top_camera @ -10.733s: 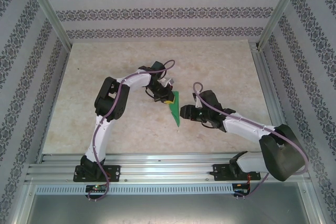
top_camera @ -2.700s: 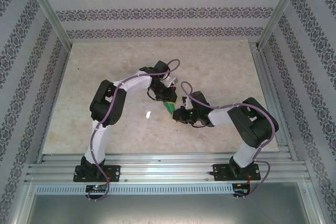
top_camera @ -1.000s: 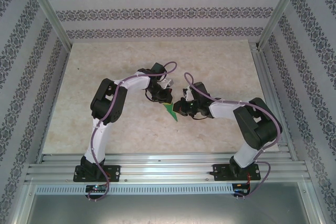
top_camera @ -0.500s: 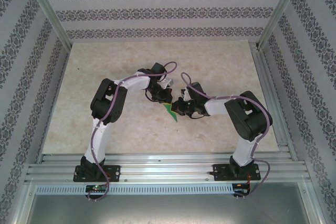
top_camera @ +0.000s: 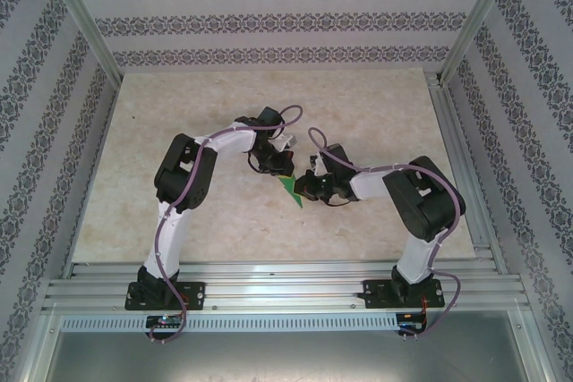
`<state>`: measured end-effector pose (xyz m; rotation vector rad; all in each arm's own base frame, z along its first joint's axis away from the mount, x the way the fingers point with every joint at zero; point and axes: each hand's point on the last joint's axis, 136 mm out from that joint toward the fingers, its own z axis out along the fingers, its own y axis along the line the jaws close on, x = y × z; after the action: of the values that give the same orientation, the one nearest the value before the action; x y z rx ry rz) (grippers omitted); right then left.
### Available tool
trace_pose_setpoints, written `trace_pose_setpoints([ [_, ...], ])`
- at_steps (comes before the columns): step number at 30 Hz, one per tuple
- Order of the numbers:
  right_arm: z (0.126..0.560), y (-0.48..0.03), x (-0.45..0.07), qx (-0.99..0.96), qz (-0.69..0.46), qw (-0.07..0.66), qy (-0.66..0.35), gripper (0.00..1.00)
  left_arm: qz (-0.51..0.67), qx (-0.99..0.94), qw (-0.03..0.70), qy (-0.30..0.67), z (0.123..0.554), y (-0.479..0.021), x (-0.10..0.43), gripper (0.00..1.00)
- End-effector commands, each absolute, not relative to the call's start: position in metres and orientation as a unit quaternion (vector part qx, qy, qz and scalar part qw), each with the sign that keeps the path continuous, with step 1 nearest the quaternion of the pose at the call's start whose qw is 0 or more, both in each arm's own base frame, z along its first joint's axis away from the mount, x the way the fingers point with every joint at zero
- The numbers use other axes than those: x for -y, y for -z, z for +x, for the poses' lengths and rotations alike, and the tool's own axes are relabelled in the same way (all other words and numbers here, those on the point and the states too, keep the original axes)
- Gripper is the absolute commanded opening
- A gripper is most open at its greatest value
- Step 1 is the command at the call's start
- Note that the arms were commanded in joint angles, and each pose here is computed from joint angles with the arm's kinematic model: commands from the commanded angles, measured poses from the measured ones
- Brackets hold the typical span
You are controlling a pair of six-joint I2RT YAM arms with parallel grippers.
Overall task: Fold a paper plane with a square sheet of paper (fold left side to right side)
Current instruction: Fold the wing for the fifth time at the center of the table.
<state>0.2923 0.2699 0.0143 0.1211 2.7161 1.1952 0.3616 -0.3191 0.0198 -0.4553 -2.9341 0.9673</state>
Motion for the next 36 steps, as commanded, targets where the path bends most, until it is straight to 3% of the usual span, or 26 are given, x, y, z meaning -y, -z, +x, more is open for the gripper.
trace_pose_setpoints([
  [1,0.253,0.006,-0.256,-0.929,0.040,0.036,-0.366,0.08,-0.134,0.966,0.010,-0.221,0.371,0.022,0.283,0.00],
  [22,0.215,-0.005,-0.249,-0.932,0.019,0.015,-0.361,0.09,-0.137,0.966,0.007,-0.217,0.374,0.021,0.283,0.00],
  [30,0.250,-0.061,-0.251,-0.917,0.011,0.073,-0.392,0.10,-0.143,0.966,0.006,-0.216,0.374,0.018,0.283,0.00],
  [36,0.281,-0.062,-0.271,-0.909,0.011,0.085,-0.407,0.10,-0.142,0.966,0.007,-0.217,0.373,0.018,0.283,0.00],
])
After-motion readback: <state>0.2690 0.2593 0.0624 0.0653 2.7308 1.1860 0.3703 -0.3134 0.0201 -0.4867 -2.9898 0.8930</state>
